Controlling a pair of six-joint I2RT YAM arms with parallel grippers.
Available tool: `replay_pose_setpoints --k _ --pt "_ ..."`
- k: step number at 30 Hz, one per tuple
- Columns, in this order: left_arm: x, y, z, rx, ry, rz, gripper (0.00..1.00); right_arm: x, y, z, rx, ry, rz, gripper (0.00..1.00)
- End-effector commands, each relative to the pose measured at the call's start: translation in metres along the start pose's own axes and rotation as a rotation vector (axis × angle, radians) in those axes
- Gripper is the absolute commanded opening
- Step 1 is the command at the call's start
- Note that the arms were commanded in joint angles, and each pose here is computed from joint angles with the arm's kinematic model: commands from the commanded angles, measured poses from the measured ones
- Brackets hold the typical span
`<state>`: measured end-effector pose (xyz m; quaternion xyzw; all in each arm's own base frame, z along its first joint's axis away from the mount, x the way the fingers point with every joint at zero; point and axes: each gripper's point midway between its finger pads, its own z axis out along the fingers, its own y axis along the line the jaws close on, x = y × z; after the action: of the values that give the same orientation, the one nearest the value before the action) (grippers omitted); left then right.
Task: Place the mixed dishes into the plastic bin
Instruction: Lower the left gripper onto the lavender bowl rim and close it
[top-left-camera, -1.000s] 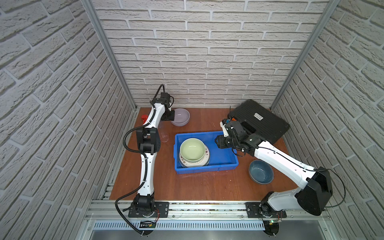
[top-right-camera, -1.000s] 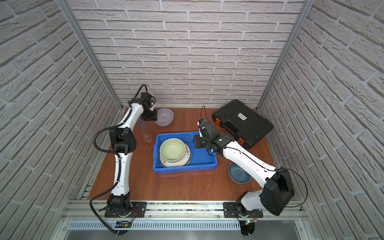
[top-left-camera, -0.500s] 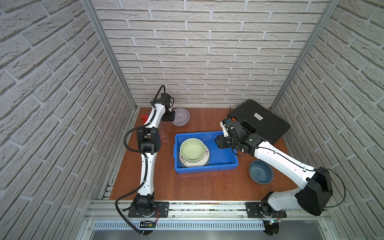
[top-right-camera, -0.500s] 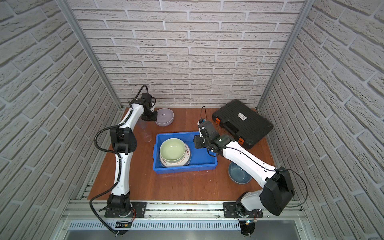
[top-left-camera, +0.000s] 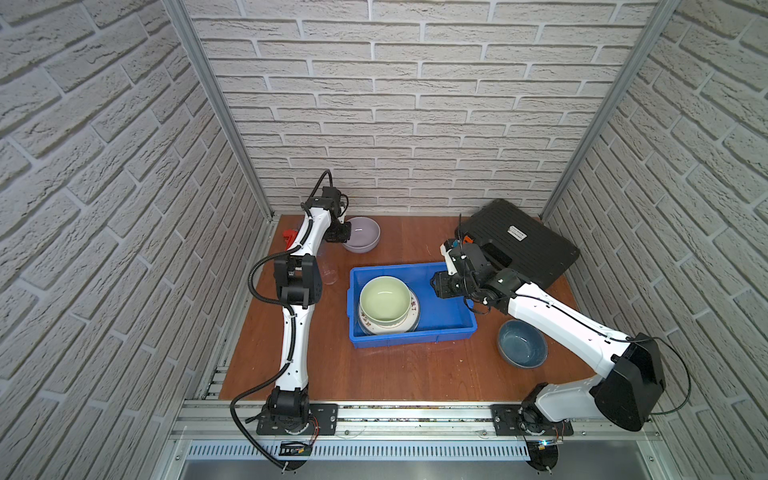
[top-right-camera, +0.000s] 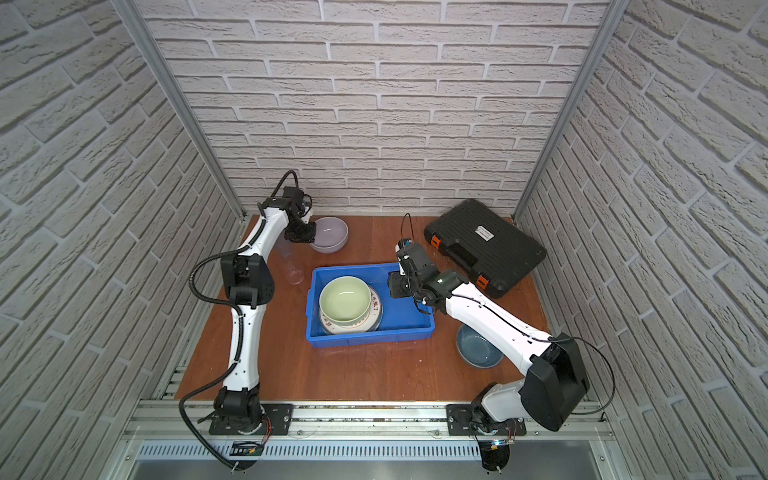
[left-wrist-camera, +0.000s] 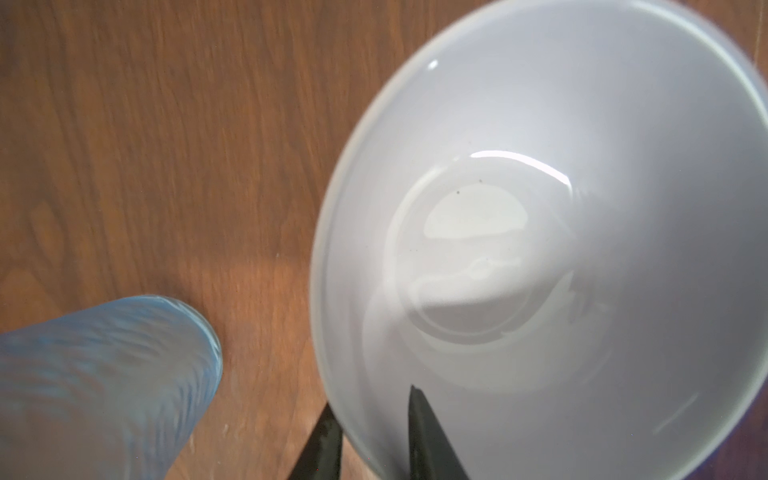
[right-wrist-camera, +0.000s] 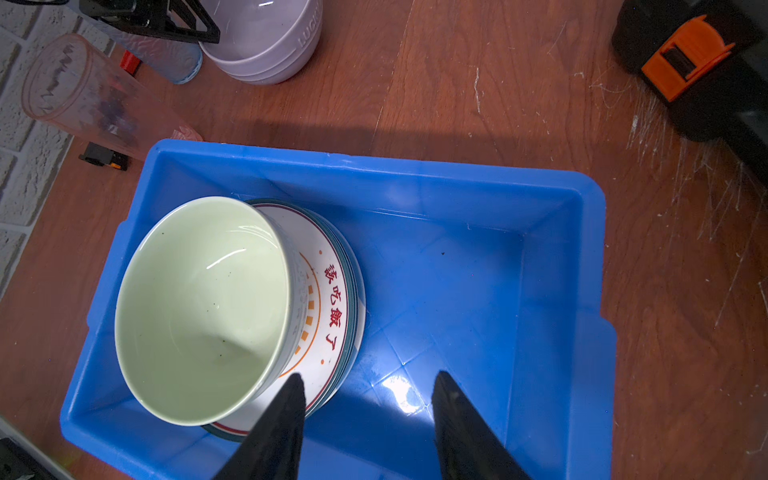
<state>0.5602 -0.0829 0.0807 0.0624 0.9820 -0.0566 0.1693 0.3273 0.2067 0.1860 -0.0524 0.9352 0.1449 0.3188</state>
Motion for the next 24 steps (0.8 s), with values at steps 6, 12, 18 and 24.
replay_pose_setpoints --k 6,12,18,24 --pt "0.008 -0.006 0.002 0.043 0.035 0.036 0.23 -0.005 0.001 -0.001 -0.009 -0.035 0.008 0.52" --pt "0.007 -0.015 -0.001 0.088 0.028 0.063 0.22 -0.003 0.000 0.000 -0.006 -0.033 0.007 0.52" --pt "0.009 -0.028 -0.004 0.125 0.032 0.098 0.21 -0.003 0.001 0.002 -0.006 -0.032 0.007 0.52" --pt "0.010 -0.043 -0.010 0.144 0.030 0.145 0.20 -0.003 0.001 0.003 -0.008 -0.029 0.007 0.52"
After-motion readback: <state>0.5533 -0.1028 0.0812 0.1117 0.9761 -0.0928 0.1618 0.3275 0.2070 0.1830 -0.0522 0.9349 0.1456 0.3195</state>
